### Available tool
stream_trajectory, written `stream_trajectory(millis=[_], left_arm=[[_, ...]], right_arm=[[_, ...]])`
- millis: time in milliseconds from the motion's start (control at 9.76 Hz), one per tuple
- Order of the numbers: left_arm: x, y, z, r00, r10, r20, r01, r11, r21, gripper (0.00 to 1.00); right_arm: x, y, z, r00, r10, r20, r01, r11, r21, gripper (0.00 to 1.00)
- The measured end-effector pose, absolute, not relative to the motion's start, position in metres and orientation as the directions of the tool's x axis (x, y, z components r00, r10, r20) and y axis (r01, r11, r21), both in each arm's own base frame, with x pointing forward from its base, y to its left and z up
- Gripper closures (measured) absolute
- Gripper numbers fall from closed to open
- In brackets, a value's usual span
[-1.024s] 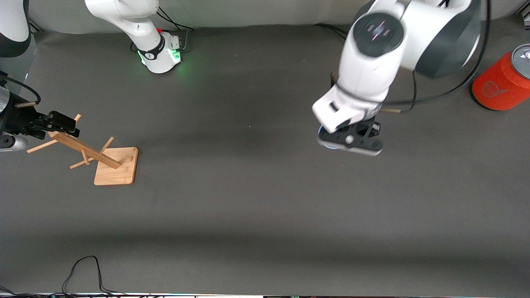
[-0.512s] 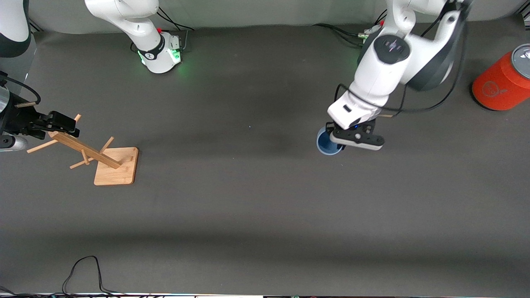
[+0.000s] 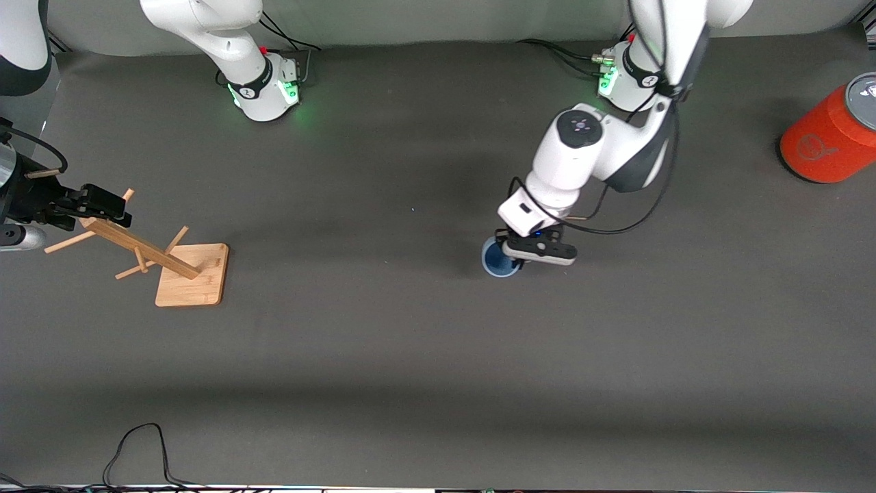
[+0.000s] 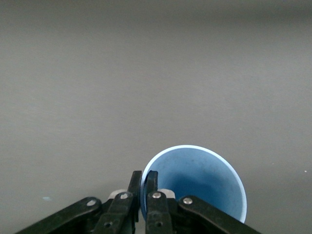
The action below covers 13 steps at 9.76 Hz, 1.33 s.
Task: Rotate and upright cup with both arms
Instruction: 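Rotate the cup upright and set it down with the left gripper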
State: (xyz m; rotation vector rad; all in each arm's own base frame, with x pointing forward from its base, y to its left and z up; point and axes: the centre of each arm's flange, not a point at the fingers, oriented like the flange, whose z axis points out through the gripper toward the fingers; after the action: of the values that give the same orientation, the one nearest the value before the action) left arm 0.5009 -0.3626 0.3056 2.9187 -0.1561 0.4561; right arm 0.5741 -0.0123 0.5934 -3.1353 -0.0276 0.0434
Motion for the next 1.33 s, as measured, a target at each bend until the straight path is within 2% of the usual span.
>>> stream_trajectory(millis=[307,717,1332], left_arm=[[0.484,-0.37,0.274,0.942,-0.075,0.326,-0.14,-0.973,0.182,0.93],[0.47,-0.375,0.269,0.921,-0.082,0.38,-0.173,-0.962,0.212,0.93],[0.46,-0.364,0.257,0.836,-0.271,0.478,-0.35,-0.933,0.084,0.93]], right_arm=[[0.575,-0.012,0.592,0.999,0.018,-0.03,0.017,-1.0,-0.006,0.0],[0.575,-0.013,0.591,0.999,0.017,-0.032,0.017,-1.0,-0.006,0.0],[0.576,-0.013,0.59,0.999,0.016,-0.034,0.015,-1.0,-0.006,0.0]])
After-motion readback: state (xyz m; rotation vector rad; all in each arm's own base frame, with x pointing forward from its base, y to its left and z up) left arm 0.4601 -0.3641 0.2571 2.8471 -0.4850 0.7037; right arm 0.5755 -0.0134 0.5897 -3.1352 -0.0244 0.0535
